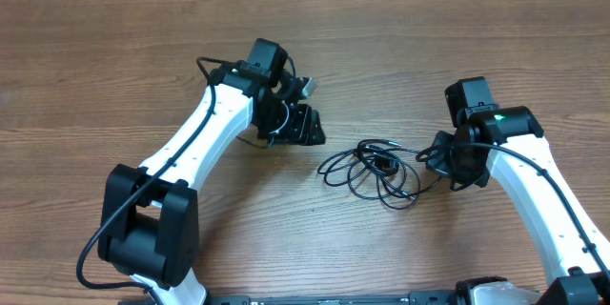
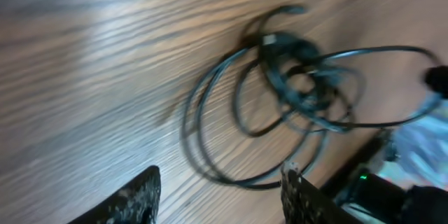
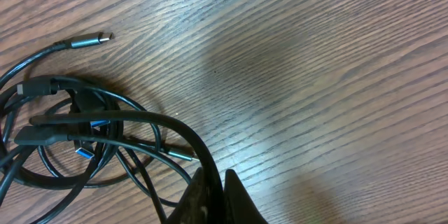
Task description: Untangle cables
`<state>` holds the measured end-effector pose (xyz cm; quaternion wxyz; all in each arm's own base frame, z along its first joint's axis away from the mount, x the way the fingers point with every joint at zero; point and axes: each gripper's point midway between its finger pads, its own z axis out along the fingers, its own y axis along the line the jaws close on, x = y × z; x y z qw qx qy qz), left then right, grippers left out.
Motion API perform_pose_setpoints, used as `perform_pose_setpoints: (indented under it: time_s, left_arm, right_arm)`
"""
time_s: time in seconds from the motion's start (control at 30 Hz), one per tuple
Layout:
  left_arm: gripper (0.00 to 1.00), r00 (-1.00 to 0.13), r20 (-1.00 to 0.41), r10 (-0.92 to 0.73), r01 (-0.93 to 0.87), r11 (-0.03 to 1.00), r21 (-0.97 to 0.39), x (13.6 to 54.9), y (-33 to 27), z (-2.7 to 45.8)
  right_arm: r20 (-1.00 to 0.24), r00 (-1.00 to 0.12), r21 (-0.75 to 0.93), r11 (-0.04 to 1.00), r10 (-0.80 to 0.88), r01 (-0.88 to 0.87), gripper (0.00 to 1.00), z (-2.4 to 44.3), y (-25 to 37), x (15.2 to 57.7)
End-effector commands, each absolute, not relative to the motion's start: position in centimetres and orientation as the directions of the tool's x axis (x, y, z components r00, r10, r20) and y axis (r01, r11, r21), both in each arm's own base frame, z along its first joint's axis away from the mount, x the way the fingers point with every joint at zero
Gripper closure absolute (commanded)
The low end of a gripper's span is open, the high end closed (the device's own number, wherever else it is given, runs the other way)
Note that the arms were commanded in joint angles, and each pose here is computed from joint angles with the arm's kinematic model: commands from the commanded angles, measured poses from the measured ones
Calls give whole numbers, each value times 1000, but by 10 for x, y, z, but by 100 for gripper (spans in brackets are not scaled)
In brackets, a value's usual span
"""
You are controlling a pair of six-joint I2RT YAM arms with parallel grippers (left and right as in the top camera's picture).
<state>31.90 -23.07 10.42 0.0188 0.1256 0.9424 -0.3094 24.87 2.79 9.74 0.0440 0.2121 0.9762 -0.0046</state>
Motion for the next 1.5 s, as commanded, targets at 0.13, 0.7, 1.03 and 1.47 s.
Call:
perform_pose_setpoints:
  time_s: [0.13,0.7,1.03,1.47]
  left_arm:
    - [44,-957,-184,224,289,680,-674,324,-270,126]
    - [42,-995,6,-96,-84,835,-544,323,-298,84]
    - [72,-990,138,-9,-90,800,-594,303,-330,42]
    - [96,-997,-68,-24,25,772,-635,349,-276,103]
  right_arm:
    - [-84,-903,9,906,422,422,96,96,27,248]
    - [-79,-903,7,906,422,423,96,96,27,247]
    - [-78,-903,6,906,422,422,96,96,27,246]
    - [-75,-905,2,908,418,419,96,96,27,245]
